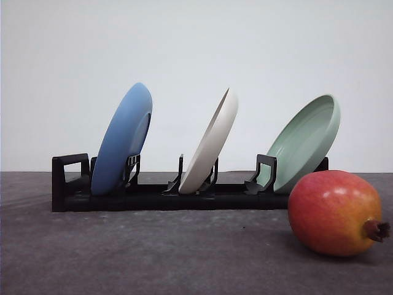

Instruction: Place pomegranate in white plate

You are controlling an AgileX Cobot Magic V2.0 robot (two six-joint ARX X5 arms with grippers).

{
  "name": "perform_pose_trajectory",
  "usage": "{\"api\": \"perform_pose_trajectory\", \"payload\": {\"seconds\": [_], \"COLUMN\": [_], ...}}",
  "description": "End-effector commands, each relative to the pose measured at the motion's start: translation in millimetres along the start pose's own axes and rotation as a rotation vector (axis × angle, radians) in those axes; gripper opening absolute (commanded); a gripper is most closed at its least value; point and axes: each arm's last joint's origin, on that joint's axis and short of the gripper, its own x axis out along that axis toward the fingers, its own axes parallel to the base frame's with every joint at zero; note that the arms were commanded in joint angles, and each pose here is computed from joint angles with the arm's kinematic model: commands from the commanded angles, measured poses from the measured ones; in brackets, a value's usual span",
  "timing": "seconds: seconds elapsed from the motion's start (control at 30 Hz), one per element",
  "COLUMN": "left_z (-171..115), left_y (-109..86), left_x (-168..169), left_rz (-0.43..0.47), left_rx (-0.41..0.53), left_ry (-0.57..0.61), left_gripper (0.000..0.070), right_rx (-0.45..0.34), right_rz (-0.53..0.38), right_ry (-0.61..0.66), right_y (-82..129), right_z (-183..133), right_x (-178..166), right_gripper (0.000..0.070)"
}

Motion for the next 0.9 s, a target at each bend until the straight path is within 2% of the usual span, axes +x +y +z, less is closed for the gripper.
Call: {"api": "perform_pose_trajectory", "payload": {"seconds": [0.0,0.03,0.13,0.17,0.2,0.53,0.7,0.87], "left_z": [5.0,4.9,4.6,4.5,4.2,5.5,20.5,36.8], "left_y": [-0.7,-0.2,1.1,1.7,2.1,8.8,9.0,4.8], "left_x": [0.3,0.7,1.7,2.3,2.6,22.2,55.9,106.6], "left_rz": [-0.003,0.002,0.009,0.009,0.009,0.003,0.079,0.074], "left_rx": [0.046,0.046,0.041,0.038,0.035,-0.029,-0.082,-0.061], "left_ry": [-0.010,-0.009,-0.005,-0.002,0.000,0.054,0.109,0.181], "left_gripper": [0.0236,0.0322,0.0567,0.0603,0.0609,0.0597,0.0594,0.0594], "right_rx": [-0.029,-0.029,-0.029,-0.029,-0.029,-0.003,0.022,0.029], "right_rz": [0.003,0.003,0.003,0.002,0.002,0.004,0.003,0.003], "right_ry": [-0.016,-0.016,-0.016,-0.016,-0.016,-0.010,-0.006,-0.003], "right_y": [2.0,2.0,2.0,2.0,2.1,2.1,2.0,2.0], "right_z": [5.5,5.5,5.5,5.5,5.5,4.8,4.3,3.9], "right_x": [-1.6,-1.6,-1.6,-1.6,-1.7,-1.7,-1.6,-1.7], "right_gripper": [0.0140,0.0225,0.0568,0.0634,0.0668,0.0672,0.0672,0.0672]}}
